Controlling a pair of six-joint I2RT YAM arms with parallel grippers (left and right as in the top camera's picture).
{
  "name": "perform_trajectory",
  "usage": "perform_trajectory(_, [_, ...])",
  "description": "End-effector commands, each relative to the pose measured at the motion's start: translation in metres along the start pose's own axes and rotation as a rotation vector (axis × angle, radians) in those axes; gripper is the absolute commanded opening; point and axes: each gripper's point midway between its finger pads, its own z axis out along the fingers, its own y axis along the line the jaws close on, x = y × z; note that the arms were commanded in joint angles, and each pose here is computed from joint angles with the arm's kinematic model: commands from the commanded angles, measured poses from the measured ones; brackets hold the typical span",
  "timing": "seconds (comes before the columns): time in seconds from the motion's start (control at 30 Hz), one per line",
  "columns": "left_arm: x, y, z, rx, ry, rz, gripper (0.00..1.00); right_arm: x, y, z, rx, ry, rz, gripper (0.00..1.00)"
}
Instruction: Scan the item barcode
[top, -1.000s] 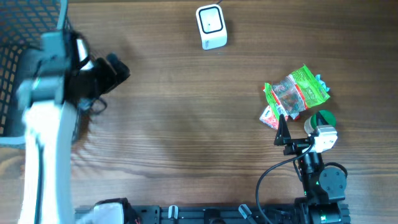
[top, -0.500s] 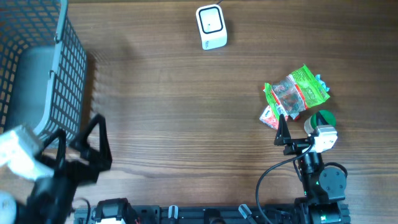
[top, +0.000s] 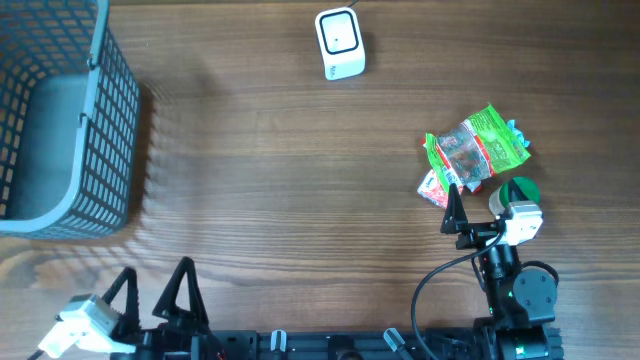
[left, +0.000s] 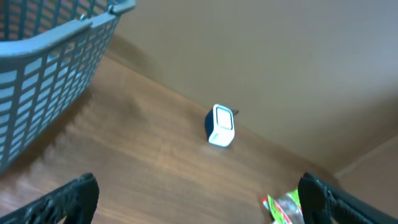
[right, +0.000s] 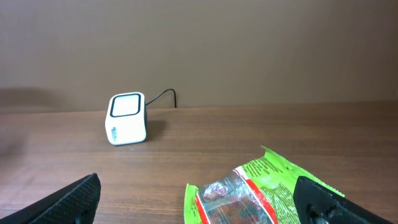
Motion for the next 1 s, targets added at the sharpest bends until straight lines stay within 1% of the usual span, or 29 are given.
perform_trajectory(0.0, [-0.003,0.006,0.019,0.007,-0.057,0.015,1.00,-0.002,0.005,-0.001,-0.025,-0.011,-0.017,1.00])
perform_trajectory(0.03, [-0.009,0.003,0.025,0.028,-0.088,0.020,1.00,-0.002,0.005,-0.001,-0.025,-0.011,-0.017,1.00])
perform_trajectory(0.1, [-0.032,-0.010,0.040,0.110,-0.213,0.043,1.00,-0.002,0.005,-0.001,-0.025,-0.011,-0.017,1.00])
perform_trajectory(0.17, [-0.046,-0.017,0.049,0.168,-0.305,0.059,1.00,-0.002,0.005,-0.001,-0.025,-0.011,-0.017,1.00])
perform_trajectory(0.27, [-0.064,-0.025,0.062,0.284,-0.498,0.088,1.00,-0.002,0.005,-0.001,-0.025,-0.011,-0.017,1.00])
perform_trajectory(0.33, [-0.063,-0.024,0.067,0.335,-0.586,0.102,1.00,-0.002,0.005,-0.001,-0.025,-0.011,-0.017,1.00])
perform_trajectory(0.4, [-0.056,-0.018,0.073,0.354,-0.621,0.108,1.00,-0.002,0.005,-0.001,-0.025,-0.011,-0.017,1.00])
perform_trajectory(0.47, [-0.043,-0.006,0.085,0.336,-0.616,0.101,1.00,-0.002,0.005,-0.001,-0.025,-0.011,-0.017,1.00])
perform_trajectory(0.73, [0.013,0.043,0.129,0.198,-0.473,0.061,1.00,-0.002,0.005,-0.001,-0.025,-0.011,-0.017,1.00])
perform_trajectory(0.87, [0.039,0.068,0.144,0.093,-0.357,0.039,1.00,-0.002,0.005,-0.001,-0.025,-0.011,-0.017,1.00])
perform_trajectory(0.97, [0.071,0.096,0.155,-0.032,-0.222,0.023,1.00,-0.002,0.005,-0.001,-0.025,-0.011,-0.017,1.00])
